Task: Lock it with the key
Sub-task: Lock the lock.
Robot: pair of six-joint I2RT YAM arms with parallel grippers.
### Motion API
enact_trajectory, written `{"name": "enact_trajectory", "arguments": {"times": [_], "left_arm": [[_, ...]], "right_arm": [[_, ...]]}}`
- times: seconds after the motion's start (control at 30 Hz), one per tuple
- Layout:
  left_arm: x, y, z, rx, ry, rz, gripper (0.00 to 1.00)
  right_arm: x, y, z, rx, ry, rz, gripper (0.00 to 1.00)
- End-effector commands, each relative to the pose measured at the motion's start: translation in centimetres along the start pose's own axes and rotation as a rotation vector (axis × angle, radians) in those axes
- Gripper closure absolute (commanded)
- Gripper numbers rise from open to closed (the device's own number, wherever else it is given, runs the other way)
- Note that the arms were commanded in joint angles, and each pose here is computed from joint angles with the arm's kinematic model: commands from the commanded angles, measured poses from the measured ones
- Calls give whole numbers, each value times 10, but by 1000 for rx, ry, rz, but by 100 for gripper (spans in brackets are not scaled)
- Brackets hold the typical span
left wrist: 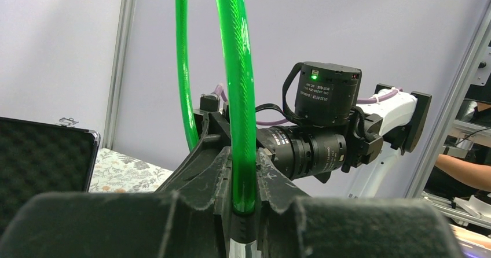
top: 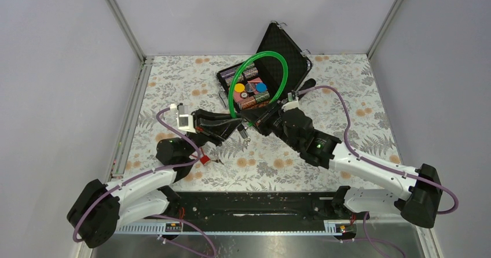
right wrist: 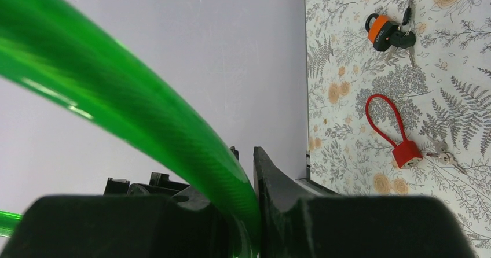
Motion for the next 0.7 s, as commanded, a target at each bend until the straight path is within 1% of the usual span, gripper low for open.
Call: {"name": "enact_trajectory", "arguments": {"times": [0.0,0.1,0.17,0.3,0.43,0.47,0.57,0.6,0.67], "left_arm": [[23,-4,-5,-2,-99,-59,100],[35,-17,-6,-37,-128,-82,100],[40,-27,-6,-72,-132,-98,100],[47,-48,-7,-149,-126,-116,100],[50,-59,-7,-191,-119,-116,100],[52,-61,-6,-197,-125,-119,100],[56,-65,-5,-203,-139,-120,100],[58,-67,-6,-205,-146,-119,100],[63,-69,-6,-204,-163,-107,100]], "right_arm": [[-14,39,15,141,79,-7,89],[-12,33,20,137,64,12,83],[-9,32,25,144,55,31,77],[1,26,33,146,4,40,68],[9,23,40,147,-37,57,60],[12,22,42,146,-49,62,57],[18,20,48,153,-80,93,39],[20,20,51,164,-91,114,33],[22,22,58,218,-115,160,24]]}}
Point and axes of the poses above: each gripper's point midway between its finger pads, its own z axis back along the fingers, its own y axis along the line the jaws close on, x = y × z, the point moved 1 cm from there along z, back along the fingers, and after that the axes turned 12 degrees about z, right-handed, at the moved point
